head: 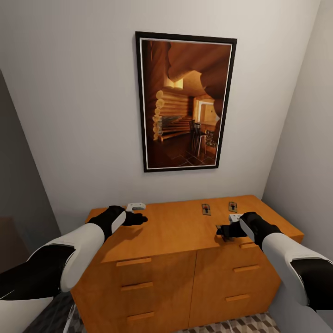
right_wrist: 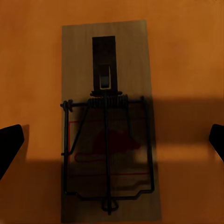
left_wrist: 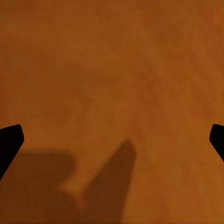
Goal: Take the four mousetraps from the cabinet in the bathroom and place them on the bathroom floor. Make sure all four end up on the same floor surface, and ensure that at least two of them are either under or directly next to the same bathroom sink.
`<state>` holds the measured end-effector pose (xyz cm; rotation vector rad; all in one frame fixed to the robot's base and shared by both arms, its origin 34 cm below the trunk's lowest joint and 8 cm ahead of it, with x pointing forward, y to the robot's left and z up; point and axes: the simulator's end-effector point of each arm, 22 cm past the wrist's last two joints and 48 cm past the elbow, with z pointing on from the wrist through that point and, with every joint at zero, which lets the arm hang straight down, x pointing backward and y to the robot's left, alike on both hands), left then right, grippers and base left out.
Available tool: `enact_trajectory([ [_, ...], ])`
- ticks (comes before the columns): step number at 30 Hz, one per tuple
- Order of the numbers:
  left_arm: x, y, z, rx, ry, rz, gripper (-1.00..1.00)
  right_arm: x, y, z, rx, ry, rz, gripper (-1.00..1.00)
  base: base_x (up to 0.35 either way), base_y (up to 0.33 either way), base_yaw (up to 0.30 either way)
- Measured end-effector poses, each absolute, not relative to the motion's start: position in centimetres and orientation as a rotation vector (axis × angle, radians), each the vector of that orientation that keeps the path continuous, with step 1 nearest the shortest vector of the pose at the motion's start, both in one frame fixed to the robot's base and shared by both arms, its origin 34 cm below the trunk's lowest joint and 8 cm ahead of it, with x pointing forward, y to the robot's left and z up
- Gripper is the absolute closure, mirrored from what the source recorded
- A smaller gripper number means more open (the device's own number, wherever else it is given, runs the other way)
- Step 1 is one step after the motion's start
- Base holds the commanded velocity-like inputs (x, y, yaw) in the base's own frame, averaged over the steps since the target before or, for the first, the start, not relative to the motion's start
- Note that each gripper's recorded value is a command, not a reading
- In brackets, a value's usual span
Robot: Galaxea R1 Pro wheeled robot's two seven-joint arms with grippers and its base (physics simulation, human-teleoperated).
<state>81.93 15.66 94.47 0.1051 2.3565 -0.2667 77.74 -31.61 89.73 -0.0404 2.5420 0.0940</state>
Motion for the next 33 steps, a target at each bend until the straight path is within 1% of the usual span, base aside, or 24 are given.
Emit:
enact_trajectory([
  [32, 81.97, 15.69, 94.52, 0.105, 2.355, -0.264, -1.00, 77.74, -31.61, 89.74, -0.039, 2.543, 0.094, -1.00, 0.000, 0.000, 0.000],
  [33, 81.97, 15.69, 94.52, 0.105, 2.355, -0.264, -1.00, 77.74, -31.61, 89.74, -0.039, 2.543, 0.094, 1.00, 0.000, 0.000, 0.000],
])
